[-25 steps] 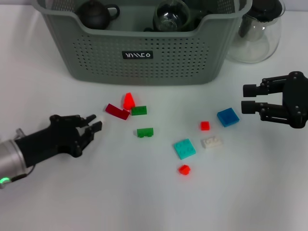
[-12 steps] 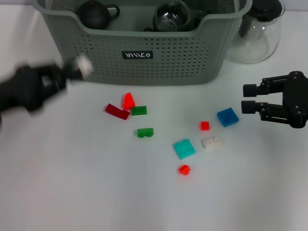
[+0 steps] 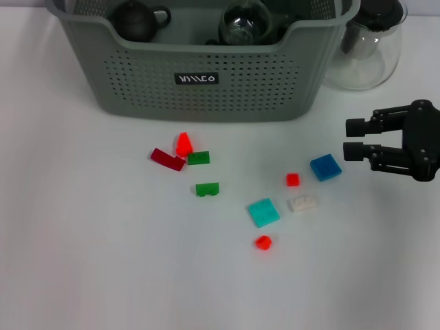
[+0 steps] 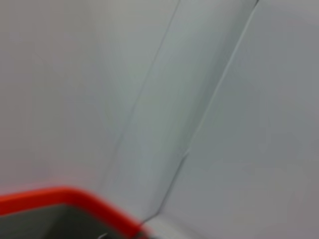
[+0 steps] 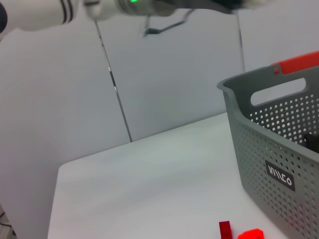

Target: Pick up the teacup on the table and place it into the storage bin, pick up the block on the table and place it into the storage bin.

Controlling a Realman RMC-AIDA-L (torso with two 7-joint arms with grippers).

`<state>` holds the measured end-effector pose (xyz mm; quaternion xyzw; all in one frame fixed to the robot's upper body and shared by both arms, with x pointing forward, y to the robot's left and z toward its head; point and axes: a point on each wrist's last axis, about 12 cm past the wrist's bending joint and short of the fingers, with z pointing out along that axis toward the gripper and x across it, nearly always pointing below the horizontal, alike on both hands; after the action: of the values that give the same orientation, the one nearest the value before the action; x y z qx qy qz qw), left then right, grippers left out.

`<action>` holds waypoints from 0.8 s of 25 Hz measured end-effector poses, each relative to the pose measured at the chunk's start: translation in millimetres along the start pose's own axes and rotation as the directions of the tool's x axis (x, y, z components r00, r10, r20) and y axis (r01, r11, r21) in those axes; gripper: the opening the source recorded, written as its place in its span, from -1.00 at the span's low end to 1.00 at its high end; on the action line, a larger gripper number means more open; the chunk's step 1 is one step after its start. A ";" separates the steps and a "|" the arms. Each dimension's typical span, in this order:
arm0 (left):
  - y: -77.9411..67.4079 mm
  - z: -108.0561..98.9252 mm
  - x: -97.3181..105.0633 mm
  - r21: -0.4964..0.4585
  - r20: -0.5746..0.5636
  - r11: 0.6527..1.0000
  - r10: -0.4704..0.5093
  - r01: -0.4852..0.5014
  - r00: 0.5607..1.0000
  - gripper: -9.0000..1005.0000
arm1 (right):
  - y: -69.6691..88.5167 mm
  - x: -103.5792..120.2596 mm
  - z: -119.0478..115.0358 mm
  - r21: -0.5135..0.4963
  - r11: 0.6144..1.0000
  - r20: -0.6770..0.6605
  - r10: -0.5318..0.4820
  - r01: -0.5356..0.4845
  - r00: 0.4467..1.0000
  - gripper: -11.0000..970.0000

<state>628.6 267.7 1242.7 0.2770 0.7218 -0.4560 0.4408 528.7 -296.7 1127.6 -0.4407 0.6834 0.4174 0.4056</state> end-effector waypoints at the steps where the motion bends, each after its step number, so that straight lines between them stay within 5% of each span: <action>1: 1.7 17.1 -8.3 -0.040 -0.048 0.999 0.003 -0.005 0.999 -0.56 | -0.1 -0.4 0.8 -0.002 1.000 0.001 -0.001 0.001 1.000 -0.13; 5: 1.7 72.2 -13.4 -0.144 -0.166 0.988 0.033 -0.057 0.986 -0.54 | -0.2 -1.4 3.3 -0.008 1.000 -0.002 -0.006 0.006 1.000 -0.14; 11: -3.0 130.8 10.7 -0.222 -0.238 0.967 0.067 -0.122 0.969 -0.50 | -0.5 -1.5 4.0 -0.008 1.000 -0.004 -0.008 0.008 1.000 -0.14; 20: 17.3 158.4 26.6 -0.407 -0.252 0.909 -0.010 -0.096 0.968 -0.45 | -0.4 -1.3 3.6 -0.006 1.000 -0.003 -0.007 0.007 1.000 -0.14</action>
<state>691.1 132.2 1181.0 0.2478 0.8454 -0.2437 0.4055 530.2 -293.1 1127.5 -0.4450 0.6812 0.4174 0.4046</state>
